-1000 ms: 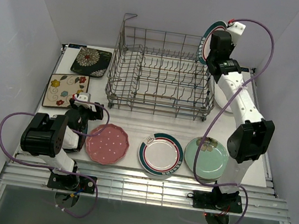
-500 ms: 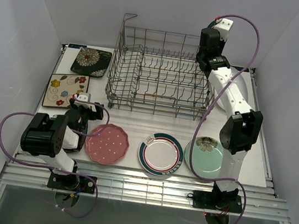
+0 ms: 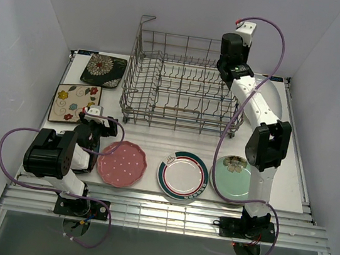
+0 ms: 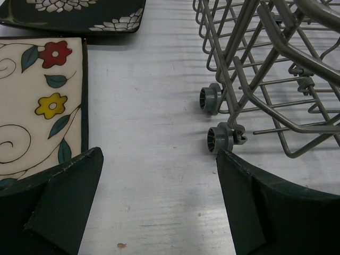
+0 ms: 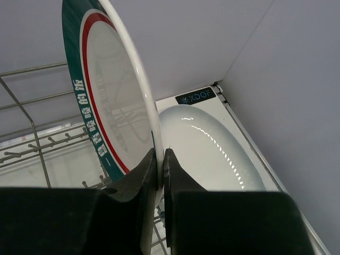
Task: Load the plates into the dish rack
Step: Insert the plate into the dish rack.
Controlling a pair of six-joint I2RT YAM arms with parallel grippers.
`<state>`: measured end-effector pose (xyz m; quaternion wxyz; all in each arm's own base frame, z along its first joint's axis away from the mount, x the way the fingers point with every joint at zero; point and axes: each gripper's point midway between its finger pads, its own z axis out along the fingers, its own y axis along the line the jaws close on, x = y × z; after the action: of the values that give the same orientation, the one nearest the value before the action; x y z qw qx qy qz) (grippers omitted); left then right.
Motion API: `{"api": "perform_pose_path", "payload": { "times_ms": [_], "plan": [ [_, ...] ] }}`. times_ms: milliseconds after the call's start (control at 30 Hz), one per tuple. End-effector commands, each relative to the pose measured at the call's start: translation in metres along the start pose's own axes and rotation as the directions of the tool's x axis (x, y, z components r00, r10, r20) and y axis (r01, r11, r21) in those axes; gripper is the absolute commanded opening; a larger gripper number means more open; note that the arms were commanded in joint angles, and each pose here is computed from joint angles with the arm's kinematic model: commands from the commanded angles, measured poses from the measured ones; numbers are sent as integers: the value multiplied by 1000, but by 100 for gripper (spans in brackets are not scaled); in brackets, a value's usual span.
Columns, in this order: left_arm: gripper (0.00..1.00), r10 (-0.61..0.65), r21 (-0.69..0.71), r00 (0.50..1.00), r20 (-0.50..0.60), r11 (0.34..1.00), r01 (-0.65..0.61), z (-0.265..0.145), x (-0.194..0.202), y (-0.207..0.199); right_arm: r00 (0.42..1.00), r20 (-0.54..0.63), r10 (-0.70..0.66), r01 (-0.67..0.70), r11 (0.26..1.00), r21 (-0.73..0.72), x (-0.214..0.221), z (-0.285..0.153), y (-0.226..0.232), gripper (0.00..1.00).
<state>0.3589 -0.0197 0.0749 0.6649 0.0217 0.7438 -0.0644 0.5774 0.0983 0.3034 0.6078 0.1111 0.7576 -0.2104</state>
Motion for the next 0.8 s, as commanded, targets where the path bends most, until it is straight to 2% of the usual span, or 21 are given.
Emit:
{"api": "perform_pose_path", "payload": {
  "times_ms": [0,767],
  "plan": [
    [98,8,19,1000,27,1000,-8,4,-10,-3,985,117,124,-130,991,45,-45,-1,-9,8],
    [98,8,21,1000,27,1000,-9,5,-10,-3,995,98,7,-13,998,62,-9,12,19,8]
  ]
}}
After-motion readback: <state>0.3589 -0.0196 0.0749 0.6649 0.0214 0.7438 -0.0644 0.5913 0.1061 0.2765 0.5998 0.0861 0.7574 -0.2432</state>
